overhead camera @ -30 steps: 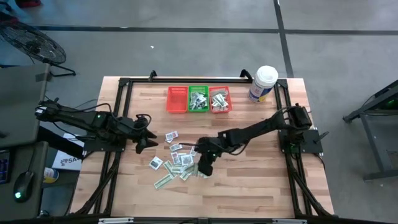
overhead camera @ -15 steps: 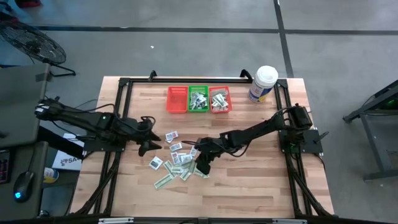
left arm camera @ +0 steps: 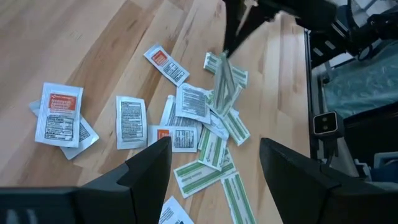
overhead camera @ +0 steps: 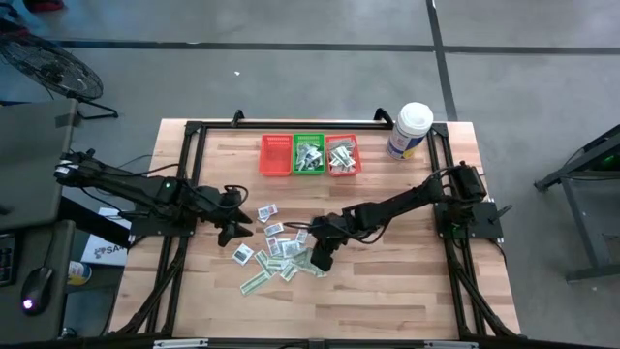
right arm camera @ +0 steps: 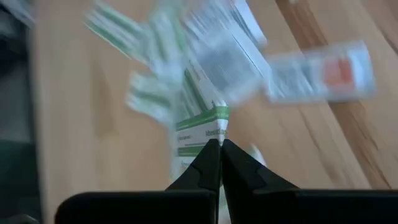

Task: Pick & Place First Aid Supplies
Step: Put the bandage pack into the right orange bin

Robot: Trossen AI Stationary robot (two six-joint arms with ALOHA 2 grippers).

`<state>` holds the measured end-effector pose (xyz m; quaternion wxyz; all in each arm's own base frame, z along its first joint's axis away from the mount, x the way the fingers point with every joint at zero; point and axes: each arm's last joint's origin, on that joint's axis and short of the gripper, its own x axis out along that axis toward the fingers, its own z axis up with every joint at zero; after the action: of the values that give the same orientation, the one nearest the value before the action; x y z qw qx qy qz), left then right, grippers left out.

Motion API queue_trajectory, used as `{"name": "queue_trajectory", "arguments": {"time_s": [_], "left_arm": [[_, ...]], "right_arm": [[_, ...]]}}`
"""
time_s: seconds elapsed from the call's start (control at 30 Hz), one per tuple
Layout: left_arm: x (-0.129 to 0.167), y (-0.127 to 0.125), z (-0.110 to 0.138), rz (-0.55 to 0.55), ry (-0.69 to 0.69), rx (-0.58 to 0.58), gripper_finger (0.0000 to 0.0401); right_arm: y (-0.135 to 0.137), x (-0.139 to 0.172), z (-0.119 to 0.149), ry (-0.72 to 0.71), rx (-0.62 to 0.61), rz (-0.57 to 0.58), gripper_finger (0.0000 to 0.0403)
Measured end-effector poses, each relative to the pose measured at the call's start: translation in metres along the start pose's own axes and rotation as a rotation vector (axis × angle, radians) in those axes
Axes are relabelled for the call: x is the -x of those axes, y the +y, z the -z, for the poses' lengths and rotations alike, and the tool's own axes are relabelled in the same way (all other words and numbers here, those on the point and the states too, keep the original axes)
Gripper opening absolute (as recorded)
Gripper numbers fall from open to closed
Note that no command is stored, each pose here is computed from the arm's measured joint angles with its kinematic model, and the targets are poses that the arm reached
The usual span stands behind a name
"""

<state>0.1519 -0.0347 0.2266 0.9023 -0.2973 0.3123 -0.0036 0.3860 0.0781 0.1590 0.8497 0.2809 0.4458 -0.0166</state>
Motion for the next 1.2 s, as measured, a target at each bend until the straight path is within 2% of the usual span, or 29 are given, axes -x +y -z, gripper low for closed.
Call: {"name": "queue_trajectory", "arguments": {"time_s": [0.07, 0.4, 0.7, 0.87, 0.97, 1.2], "left_arm": [[0.0, 0.0, 0.0, 0.0, 0.0, 0.0, 0.024], [0.0, 0.0001, 0.0, -0.001, 0.0, 0.001, 0.024], [0.0, 0.0001, 0.0001, -0.002, 0.0, 0.005, 0.024], [0.0, 0.0001, 0.0001, -0.002, 0.0, 0.006, 0.024], [0.0, 0.0001, 0.0, -0.002, 0.0, 0.006, 0.024], [0.0, 0.0002, 0.0001, -0.002, 0.0, 0.004, 0.024]], "right_arm": [[-0.0034, 0.0001, 0.0045, 0.047, -0.008, 0.031, 0.0], [-0.0051, 0.0006, 0.0117, 0.134, -0.014, 0.037, 0.0004], [-0.0044, 0.0006, 0.0115, 0.135, -0.013, 0.025, 0.006], [-0.0037, 0.0005, 0.0112, 0.137, -0.012, 0.011, 0.0075], [-0.0027, 0.0005, 0.0108, 0.141, -0.007, -0.009, 0.0069], [-0.0017, 0.0002, 0.0113, 0.131, 0.019, -0.002, 0.0015]]}}
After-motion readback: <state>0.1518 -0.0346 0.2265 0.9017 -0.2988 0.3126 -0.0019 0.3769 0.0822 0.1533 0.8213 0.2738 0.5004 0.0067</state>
